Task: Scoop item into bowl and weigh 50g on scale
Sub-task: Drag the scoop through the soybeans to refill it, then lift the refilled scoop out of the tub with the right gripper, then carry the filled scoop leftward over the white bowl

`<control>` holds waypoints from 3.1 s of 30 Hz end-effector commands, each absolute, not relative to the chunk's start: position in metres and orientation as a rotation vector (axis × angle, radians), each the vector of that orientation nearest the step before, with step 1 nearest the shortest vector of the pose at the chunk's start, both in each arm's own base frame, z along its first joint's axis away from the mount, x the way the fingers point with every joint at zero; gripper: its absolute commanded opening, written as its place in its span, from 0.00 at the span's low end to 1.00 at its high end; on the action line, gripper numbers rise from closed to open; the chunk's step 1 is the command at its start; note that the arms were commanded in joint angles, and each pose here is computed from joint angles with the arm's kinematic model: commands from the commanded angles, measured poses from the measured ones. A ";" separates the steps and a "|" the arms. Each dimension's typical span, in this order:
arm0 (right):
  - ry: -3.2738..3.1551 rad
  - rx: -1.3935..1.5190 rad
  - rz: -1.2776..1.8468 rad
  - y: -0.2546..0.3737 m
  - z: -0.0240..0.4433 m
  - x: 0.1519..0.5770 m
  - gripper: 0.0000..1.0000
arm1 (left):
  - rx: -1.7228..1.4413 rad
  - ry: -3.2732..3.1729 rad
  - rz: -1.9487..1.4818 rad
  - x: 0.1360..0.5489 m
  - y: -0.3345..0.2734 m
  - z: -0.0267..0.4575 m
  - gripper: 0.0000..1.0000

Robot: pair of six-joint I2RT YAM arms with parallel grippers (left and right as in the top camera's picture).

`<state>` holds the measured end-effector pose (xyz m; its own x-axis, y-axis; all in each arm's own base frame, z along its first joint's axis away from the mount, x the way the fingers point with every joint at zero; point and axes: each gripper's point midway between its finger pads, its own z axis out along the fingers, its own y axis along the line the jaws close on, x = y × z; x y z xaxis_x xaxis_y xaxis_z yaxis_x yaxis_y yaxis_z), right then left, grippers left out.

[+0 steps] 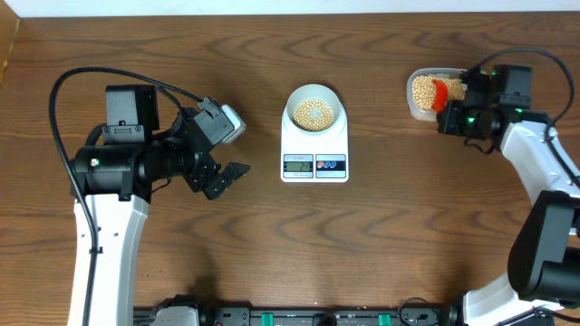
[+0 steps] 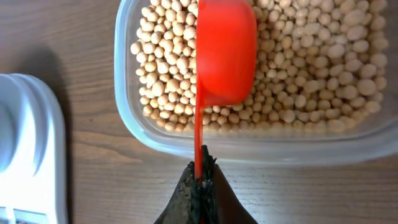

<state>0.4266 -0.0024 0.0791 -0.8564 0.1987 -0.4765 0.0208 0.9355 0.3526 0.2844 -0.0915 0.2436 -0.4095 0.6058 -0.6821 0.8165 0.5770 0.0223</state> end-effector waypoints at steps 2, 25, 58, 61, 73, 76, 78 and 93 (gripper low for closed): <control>2.570 0.243 0.666 -0.002 0.072 0.416 0.01 | 1.114 2.165 -0.412 0.287 -0.090 0.246 0.96; 2.405 0.476 0.931 -0.038 0.097 0.417 0.01 | 1.114 2.165 -0.412 0.287 -0.090 0.246 0.96; 2.307 0.464 1.128 -0.030 0.118 0.418 0.01 | 1.114 2.164 -0.413 0.287 -0.090 0.246 0.96; 2.292 0.446 1.164 -0.026 0.122 0.417 0.01 | 1.114 2.165 -0.412 0.287 -0.090 0.246 0.96; 2.255 0.399 1.224 -0.019 0.131 0.418 0.01 | 1.114 2.165 -0.412 0.287 -0.090 0.245 0.96; 2.253 0.417 1.244 -0.017 0.132 0.418 0.01 | 1.114 2.165 -0.412 0.287 -0.090 0.246 0.96; 2.246 0.397 1.270 -0.012 0.135 0.418 0.01 | 1.114 2.165 -0.412 0.287 -0.090 0.246 0.96; 2.248 0.189 1.400 0.069 0.152 0.428 0.01 | 1.114 2.165 -0.412 0.287 -0.090 0.245 0.96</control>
<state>0.4315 0.0474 0.1513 -0.8472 0.3898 -0.3609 -0.1266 0.5116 0.8498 0.2844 -0.0915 0.2436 -0.4114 0.6045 -0.6822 0.8155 0.5784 0.0208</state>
